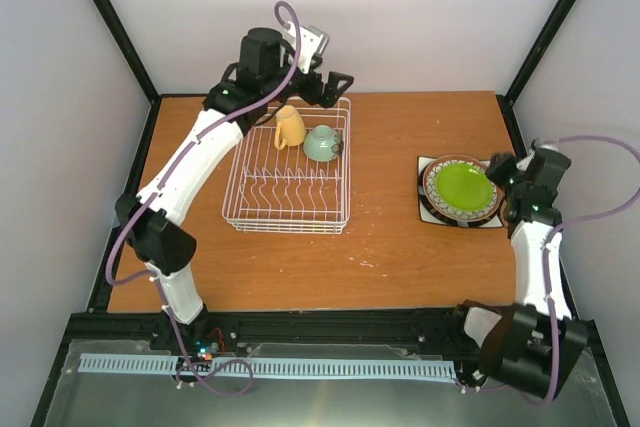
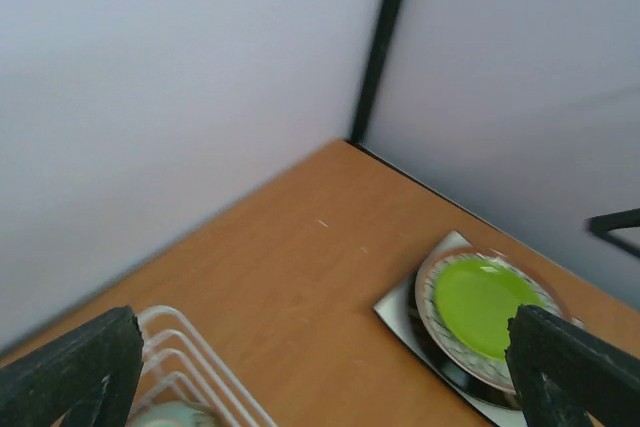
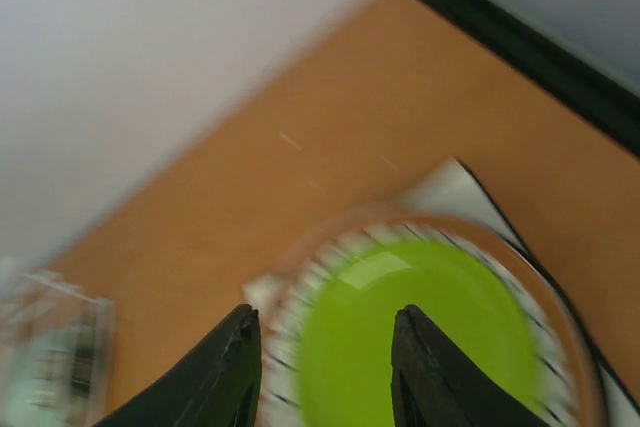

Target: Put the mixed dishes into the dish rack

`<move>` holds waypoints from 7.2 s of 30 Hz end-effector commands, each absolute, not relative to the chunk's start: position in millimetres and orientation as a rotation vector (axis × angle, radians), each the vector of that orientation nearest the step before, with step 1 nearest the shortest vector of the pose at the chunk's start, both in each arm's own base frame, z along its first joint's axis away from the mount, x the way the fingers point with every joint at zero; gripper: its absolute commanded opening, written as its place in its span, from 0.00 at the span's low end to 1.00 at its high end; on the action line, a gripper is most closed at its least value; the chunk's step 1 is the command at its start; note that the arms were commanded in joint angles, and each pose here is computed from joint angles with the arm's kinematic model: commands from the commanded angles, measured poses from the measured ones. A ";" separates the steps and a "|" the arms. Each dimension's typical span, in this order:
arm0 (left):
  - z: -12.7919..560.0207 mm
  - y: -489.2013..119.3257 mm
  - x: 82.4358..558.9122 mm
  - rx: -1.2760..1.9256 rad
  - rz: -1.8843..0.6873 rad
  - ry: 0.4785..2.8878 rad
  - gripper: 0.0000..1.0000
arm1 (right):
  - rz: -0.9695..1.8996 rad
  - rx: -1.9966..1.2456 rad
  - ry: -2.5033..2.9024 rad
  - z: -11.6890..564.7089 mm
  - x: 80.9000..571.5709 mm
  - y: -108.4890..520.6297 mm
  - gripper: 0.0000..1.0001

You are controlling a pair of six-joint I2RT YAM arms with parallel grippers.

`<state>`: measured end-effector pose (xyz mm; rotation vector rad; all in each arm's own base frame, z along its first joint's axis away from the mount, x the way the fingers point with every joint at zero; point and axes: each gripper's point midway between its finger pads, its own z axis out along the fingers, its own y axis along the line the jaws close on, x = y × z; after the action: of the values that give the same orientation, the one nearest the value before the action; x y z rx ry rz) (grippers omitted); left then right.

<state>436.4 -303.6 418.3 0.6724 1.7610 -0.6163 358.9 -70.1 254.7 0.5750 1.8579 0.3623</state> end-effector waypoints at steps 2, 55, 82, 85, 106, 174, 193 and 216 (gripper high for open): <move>351.7 -344.2 420.7 0.831 -1.014 1.855 1.00 | 0.402 0.922 2.292 112.5 299.5 -83.3 0.36; 281.7 -313.5 450.2 0.788 -0.782 1.984 1.00 | 0.419 1.077 2.462 52.8 339.0 -109.0 0.38; 268.7 -313.7 454.1 0.774 -0.793 2.018 1.00 | 0.686 0.912 2.276 89.6 367.7 -79.5 0.03; 266.2 -319.7 446.9 0.784 -0.891 2.010 1.00 | 0.754 0.851 2.204 108.3 374.6 -72.6 0.03; 303.9 -325.3 380.7 0.822 -1.514 1.842 1.00 | 1.548 0.361 1.681 225.1 374.9 30.8 0.03; 236.0 -265.1 359.9 0.367 -0.272 2.541 0.01 | 1.556 0.346 1.664 174.9 374.7 98.3 0.54; 183.2 -279.8 332.5 0.264 -0.149 2.801 0.01 | 1.344 0.362 1.815 161.0 374.8 68.9 0.54; 154.9 -285.7 345.9 0.179 -0.015 2.864 0.01 | 1.541 0.439 1.682 147.2 370.3 47.1 0.52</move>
<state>342.5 -283.7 156.0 0.2195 2.8689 -0.0440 375.7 48.8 132.7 0.4817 1.7739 1.4819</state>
